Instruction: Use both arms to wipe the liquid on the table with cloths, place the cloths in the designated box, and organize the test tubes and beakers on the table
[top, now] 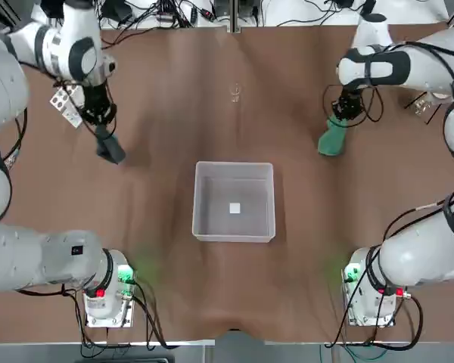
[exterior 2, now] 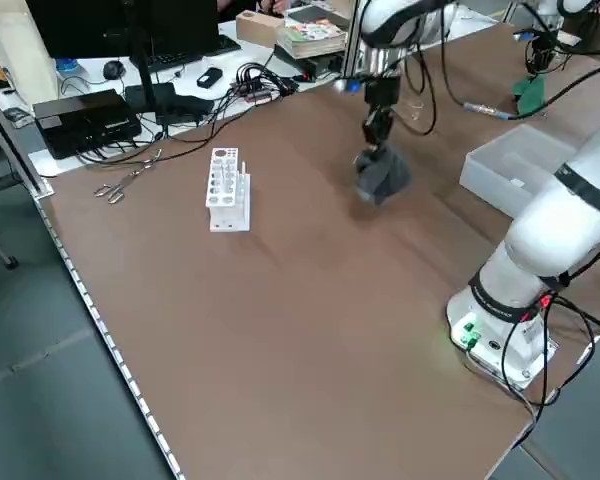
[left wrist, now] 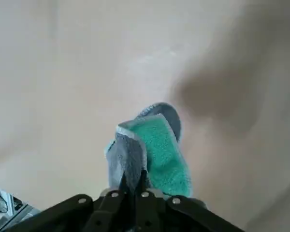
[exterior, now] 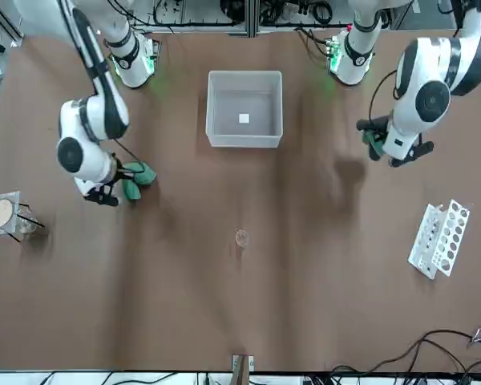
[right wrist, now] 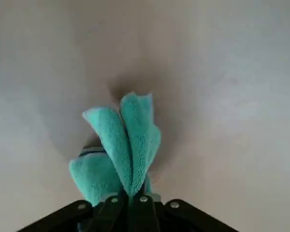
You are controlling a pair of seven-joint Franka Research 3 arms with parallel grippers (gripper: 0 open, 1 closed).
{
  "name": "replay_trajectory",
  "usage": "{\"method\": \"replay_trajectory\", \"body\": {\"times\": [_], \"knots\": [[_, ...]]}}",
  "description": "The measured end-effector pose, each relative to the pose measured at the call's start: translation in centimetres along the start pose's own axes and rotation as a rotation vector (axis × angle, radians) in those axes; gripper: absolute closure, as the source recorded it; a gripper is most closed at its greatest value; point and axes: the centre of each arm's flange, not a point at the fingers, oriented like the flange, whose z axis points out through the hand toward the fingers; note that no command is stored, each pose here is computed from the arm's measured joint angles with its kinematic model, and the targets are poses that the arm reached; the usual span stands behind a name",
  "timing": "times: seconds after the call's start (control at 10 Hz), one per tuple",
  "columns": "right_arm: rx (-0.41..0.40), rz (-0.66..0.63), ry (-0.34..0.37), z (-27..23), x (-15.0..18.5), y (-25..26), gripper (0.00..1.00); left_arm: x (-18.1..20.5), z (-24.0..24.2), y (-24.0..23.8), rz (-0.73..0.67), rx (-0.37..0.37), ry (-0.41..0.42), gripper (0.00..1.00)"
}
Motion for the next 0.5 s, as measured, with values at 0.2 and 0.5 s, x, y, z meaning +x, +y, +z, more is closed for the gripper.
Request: {"method": "replay_trajectory", "body": {"times": [0.2,0.5], "knots": [[0.025,-0.077,-0.024,2.4,1.6,5.3,0.95,-3.0,-4.7,4.3,0.061,-0.064,-0.041,0.94],[0.02,-0.223,0.008,3.7,2.9,14.4,0.95,-9.5,-8.1,12.6,0.19,-0.145,-0.065,0.94]]}}
